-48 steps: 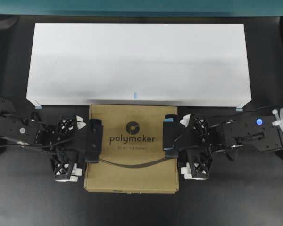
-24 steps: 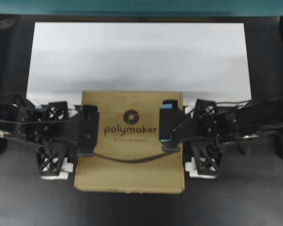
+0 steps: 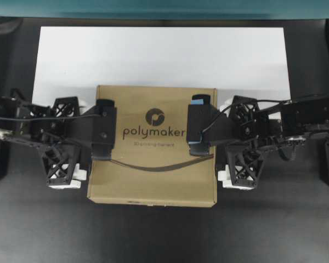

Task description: Place the cardboard box on the stand after clamping it between your arms.

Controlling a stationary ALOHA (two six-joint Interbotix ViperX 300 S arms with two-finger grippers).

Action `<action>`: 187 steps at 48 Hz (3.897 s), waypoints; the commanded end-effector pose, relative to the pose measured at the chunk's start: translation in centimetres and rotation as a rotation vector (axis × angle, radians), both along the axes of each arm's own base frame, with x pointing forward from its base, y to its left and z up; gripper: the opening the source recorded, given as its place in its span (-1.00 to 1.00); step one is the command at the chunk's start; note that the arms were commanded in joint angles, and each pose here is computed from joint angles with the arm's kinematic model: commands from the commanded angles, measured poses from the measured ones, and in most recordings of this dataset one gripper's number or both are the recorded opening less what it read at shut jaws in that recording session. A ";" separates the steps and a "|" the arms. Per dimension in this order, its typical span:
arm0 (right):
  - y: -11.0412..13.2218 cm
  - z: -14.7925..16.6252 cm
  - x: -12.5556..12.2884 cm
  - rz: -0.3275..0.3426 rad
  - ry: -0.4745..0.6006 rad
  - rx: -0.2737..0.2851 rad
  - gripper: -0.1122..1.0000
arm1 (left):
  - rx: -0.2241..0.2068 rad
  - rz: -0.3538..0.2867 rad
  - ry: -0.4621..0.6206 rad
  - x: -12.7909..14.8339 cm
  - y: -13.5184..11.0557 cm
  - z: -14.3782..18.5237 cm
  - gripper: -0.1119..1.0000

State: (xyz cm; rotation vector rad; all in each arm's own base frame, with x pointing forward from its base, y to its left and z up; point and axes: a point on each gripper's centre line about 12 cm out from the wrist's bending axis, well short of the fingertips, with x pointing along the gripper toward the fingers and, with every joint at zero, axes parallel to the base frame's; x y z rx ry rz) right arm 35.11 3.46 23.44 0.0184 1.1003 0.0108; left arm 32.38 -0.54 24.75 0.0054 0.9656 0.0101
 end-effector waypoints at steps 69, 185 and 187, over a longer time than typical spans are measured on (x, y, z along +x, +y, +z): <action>-17.8 -4.1 2.5 -0.047 -0.023 -0.137 0.69 | 0.189 0.238 0.054 1.5 19.2 -1.3 0.62; -5.4 7.4 -16.3 -0.114 -0.877 -0.037 0.68 | 0.201 0.051 -0.706 -18.4 2.9 9.1 0.61; -5.1 7.3 -16.8 -0.113 -0.891 -0.017 0.68 | 0.191 0.040 -0.714 -18.5 2.6 9.1 0.61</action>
